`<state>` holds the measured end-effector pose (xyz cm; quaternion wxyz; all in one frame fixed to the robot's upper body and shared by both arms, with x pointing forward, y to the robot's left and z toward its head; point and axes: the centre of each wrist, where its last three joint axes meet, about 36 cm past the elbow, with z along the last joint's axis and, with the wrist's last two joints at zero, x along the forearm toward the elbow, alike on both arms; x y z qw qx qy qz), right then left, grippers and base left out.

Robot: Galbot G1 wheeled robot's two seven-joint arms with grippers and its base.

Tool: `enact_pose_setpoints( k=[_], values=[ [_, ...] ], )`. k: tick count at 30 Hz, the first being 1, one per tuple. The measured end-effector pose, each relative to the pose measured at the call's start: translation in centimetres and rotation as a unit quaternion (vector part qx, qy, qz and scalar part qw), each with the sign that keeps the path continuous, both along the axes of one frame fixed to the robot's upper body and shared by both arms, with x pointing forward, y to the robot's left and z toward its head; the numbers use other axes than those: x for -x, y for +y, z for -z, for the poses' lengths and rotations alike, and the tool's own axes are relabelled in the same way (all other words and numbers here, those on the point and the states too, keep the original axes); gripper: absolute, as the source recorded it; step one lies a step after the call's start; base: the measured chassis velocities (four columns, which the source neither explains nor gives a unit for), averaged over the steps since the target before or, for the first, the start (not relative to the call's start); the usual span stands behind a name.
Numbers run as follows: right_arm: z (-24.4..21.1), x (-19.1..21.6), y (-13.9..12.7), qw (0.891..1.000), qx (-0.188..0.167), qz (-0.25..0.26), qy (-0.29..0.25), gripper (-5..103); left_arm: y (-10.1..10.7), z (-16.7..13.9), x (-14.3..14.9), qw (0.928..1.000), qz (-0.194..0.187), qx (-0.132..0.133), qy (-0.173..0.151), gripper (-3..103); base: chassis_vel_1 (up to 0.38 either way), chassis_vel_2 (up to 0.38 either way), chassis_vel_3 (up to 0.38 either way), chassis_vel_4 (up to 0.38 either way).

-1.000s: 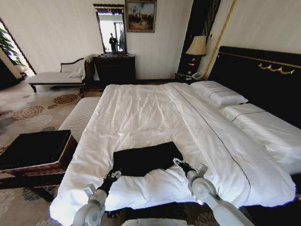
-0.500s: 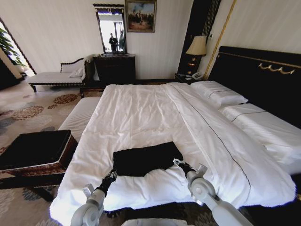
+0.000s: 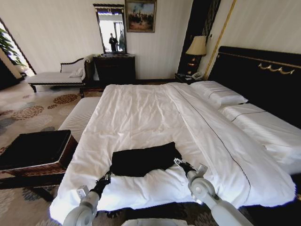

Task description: Fold the clothes on the bed and place them into the basket.

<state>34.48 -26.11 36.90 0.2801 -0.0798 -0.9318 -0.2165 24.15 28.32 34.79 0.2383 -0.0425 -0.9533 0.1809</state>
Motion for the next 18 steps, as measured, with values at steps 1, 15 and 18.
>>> enact_pose_setpoints(
  k=[1,15,18],
  values=[
    [0.0,0.0,0.0,1.0,0.0,0.0,0.0,100,0.0,0.0,0.0,1.0,0.0,0.0,0.0,0,0.0,0.0,0.0,0.0],
    [-0.59,0.29,0.28,0.998,-0.056,0.008,-0.015,98,-0.11,0.56,0.47,0.9999,-0.002,-0.012,-0.005,42,0.0,0.0,0.0,0.0],
    [-0.74,0.17,0.38,0.998,-0.066,0.009,-0.014,88,0.1,0.28,0.31,0.9998,-0.007,-0.011,-0.012,47,0.0,0.0,0.0,0.0]
  ],
)
